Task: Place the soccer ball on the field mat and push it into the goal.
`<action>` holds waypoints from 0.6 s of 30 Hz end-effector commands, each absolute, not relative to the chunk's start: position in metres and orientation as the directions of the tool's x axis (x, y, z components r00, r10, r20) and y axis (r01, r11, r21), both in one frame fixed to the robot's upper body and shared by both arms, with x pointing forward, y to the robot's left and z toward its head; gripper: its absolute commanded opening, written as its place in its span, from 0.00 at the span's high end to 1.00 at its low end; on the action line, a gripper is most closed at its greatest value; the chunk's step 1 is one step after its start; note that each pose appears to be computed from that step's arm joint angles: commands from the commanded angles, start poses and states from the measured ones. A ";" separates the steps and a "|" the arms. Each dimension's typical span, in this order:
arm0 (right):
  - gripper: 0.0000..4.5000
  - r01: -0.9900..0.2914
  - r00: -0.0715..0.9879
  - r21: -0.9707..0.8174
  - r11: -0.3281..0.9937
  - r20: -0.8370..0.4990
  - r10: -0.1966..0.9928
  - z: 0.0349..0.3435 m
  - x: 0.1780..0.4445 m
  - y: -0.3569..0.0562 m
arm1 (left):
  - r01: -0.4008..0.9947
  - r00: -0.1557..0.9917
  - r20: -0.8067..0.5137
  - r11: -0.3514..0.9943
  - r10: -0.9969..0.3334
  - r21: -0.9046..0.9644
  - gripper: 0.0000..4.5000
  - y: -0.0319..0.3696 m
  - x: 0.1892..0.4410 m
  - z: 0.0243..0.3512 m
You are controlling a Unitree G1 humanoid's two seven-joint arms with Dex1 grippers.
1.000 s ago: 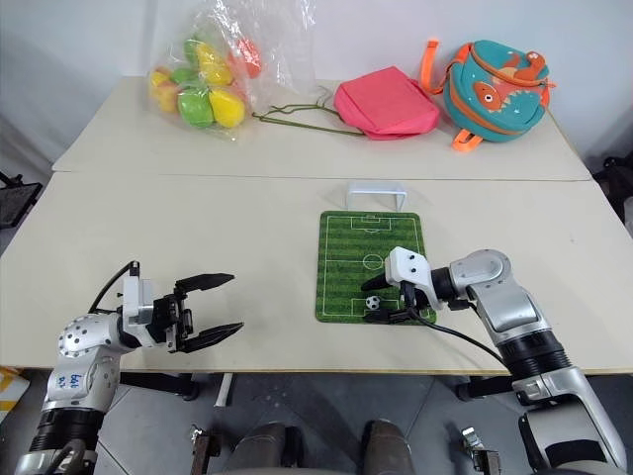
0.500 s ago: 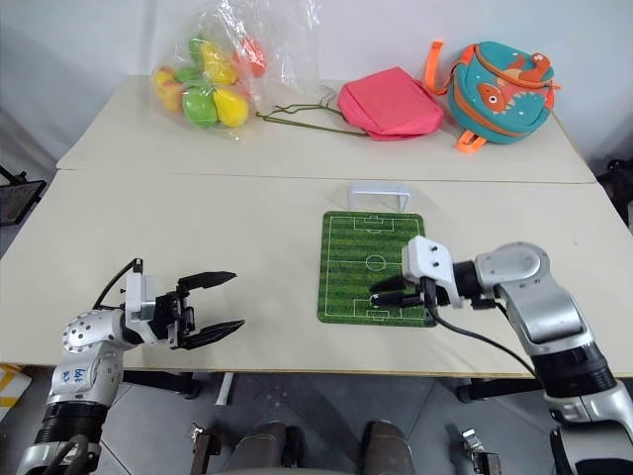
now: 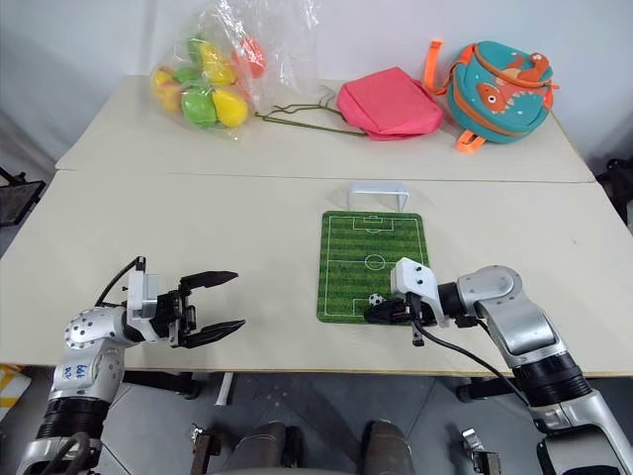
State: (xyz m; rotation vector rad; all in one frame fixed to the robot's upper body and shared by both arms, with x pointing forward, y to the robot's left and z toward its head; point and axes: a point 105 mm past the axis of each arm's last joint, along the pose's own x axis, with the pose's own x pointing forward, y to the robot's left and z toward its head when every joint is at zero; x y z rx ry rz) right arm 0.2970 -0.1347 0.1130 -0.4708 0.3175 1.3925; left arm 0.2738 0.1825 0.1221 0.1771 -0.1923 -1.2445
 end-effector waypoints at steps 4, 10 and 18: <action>1.00 -0.917 0.379 -0.284 0.280 -0.401 0.834 0.141 0.349 -0.144 | 0.912 0.309 0.050 0.310 -0.950 0.267 0.00 0.185 0.273 0.129; 1.00 -0.798 0.560 -0.412 0.440 -0.236 0.794 0.201 0.384 -0.160 | 0.908 0.315 0.058 0.318 -0.947 0.272 0.00 0.185 0.278 0.131; 1.00 -0.754 0.616 -0.410 0.514 -0.168 0.770 0.218 0.380 -0.179 | 0.875 0.381 0.138 0.404 -0.914 0.267 0.00 0.187 0.291 0.141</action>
